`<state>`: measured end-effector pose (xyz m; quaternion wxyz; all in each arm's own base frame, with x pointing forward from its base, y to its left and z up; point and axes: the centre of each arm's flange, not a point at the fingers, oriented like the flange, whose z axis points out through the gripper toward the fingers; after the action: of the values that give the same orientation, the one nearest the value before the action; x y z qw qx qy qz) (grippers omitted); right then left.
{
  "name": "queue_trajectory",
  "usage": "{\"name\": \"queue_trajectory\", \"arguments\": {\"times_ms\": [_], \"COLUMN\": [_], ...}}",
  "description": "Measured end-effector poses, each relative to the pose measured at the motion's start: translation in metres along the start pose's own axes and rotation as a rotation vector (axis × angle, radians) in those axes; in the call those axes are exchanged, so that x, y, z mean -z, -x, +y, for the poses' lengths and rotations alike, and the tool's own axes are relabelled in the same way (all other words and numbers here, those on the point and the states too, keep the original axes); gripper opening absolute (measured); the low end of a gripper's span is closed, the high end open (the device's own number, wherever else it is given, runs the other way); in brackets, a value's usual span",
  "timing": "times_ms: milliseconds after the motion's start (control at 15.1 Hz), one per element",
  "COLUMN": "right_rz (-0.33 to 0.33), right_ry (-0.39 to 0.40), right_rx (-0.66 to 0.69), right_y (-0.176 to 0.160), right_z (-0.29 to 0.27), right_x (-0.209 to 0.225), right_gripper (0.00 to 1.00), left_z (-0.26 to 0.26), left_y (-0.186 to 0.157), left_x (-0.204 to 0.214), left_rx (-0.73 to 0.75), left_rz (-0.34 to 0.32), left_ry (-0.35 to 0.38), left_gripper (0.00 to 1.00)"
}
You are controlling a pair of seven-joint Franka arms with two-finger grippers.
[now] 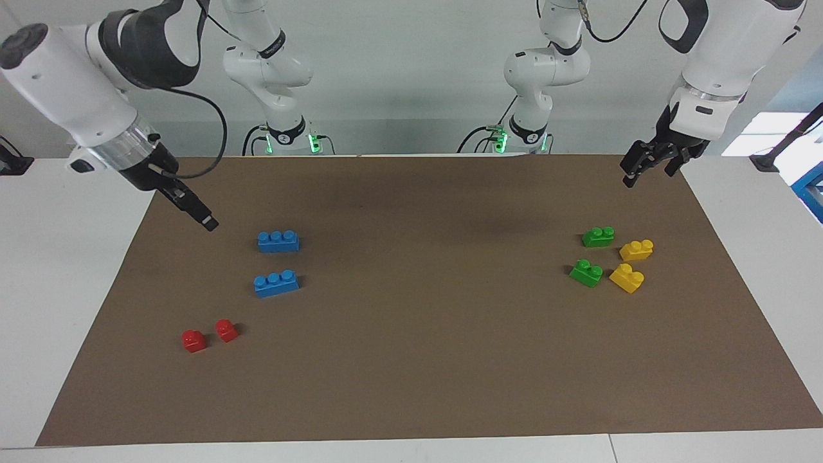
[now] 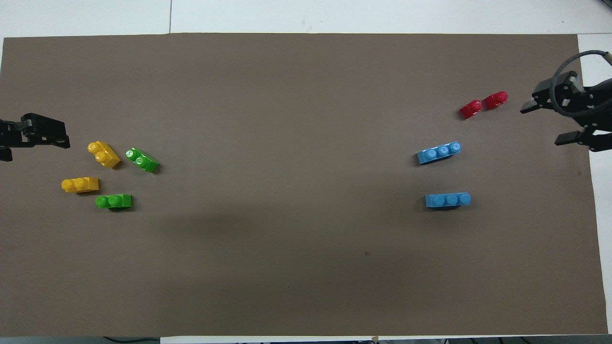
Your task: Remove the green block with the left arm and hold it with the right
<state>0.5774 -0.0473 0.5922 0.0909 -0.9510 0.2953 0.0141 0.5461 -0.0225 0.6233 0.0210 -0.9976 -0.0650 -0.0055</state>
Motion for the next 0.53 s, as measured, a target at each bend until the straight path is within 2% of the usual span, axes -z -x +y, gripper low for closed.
{"name": "queue_trajectory", "arguments": {"times_ms": [66, 264, 529], "right_rz": [0.006, 0.001, 0.003], "right_ry": [0.028, 0.101, 0.210], "right_rx": [0.079, 0.302, 0.434], "right_y": [0.008, 0.028, 0.044], "right_z": [0.003, 0.014, 0.018], "right_x": [0.016, 0.050, 0.065], "right_gripper": [1.00, 1.00, 1.00], "left_z": [0.000, 0.000, 0.001], "left_y": [0.001, 0.003, 0.003], "left_x": [0.002, 0.007, 0.009], "left_rx": [-0.019, -0.091, -0.158], "left_rz": [-0.009, -0.012, -0.007], "left_ry": [-0.001, -0.002, 0.000], "left_gripper": [1.00, 1.00, 1.00]}}
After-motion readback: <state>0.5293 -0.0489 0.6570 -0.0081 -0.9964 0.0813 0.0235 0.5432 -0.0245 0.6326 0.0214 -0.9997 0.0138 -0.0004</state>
